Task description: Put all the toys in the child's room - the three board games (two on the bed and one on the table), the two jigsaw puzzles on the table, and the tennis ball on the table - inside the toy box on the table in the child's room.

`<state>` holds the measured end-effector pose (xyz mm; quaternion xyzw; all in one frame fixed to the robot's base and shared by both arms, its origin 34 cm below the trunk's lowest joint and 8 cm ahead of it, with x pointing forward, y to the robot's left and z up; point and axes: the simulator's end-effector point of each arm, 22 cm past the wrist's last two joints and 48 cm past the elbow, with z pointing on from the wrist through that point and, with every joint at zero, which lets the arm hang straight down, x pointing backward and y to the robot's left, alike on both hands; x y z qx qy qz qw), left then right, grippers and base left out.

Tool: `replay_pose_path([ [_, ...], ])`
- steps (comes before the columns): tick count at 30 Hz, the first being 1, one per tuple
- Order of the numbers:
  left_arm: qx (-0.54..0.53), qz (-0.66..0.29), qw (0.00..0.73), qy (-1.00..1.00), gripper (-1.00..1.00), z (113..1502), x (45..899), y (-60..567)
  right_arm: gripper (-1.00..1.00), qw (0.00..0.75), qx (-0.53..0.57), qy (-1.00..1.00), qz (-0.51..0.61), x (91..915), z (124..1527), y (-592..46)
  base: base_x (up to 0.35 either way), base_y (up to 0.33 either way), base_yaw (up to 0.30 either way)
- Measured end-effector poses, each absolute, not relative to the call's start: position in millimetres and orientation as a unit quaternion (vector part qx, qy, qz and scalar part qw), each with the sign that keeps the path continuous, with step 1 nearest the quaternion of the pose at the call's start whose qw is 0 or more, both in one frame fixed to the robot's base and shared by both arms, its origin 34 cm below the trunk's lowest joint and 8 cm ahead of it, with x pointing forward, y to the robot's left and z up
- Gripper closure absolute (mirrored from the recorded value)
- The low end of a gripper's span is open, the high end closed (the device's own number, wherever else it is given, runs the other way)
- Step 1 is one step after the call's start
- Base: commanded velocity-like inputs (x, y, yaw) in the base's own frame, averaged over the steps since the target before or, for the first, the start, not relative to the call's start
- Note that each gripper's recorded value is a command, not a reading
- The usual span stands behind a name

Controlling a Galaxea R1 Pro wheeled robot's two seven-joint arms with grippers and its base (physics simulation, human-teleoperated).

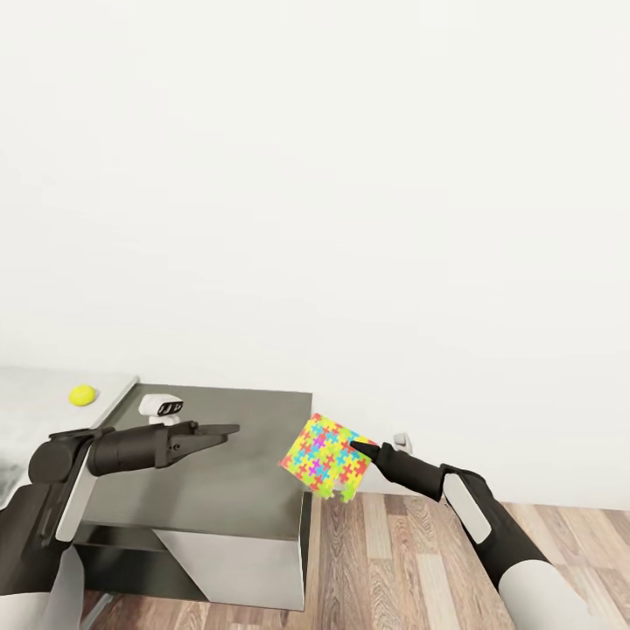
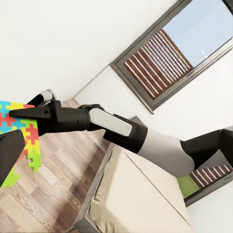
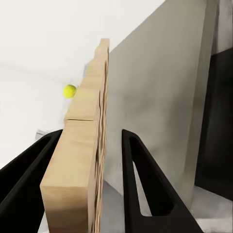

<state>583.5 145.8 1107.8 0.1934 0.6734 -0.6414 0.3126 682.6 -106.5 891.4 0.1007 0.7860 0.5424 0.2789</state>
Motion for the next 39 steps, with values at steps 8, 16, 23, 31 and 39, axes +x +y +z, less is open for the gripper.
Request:
replay_pose_path([
  [8, 0.193, -0.639, 0.313, 0.675, -1.0, 1115.7, 582.2, 147.1, 1.0, 0.282, 0.101, 0.789, 0.536, 680.5, 897.3, -117.2, 0.0, 0.0, 0.0],
  [16, 0.193, -0.639, 0.313, 0.675, -1.0, 1123.6, 579.9, 147.3, 1.0, 0.302, 0.101, 0.782, 0.536, 683.5, 909.2, -122.5, 0.0, 0.0, 0.0],
  [23, 0.195, -0.639, 0.315, 0.674, -1.0, 1133.1, 576.3, 146.5, 1.0, 0.307, 0.097, 0.773, 0.546, 679.5, 923.5, -121.2, 0.0, 0.0, 0.0],
  [31, 0.199, -0.637, 0.319, 0.673, -1.0, 1145.7, 571.8, 147.0, 1.0, 0.313, 0.094, 0.77, 0.548, 676.5, 937.5, -121.8, 0.0, 0.0, 0.0],
  [39, 0.204, -0.636, 0.323, 0.67, -1.0, 1157.8, 566.5, 146.8, 1.0, 0.32, 0.089, 0.768, 0.547, 674.3, 951.2, -126.8, 0.0, 0.0, 0.0],
])
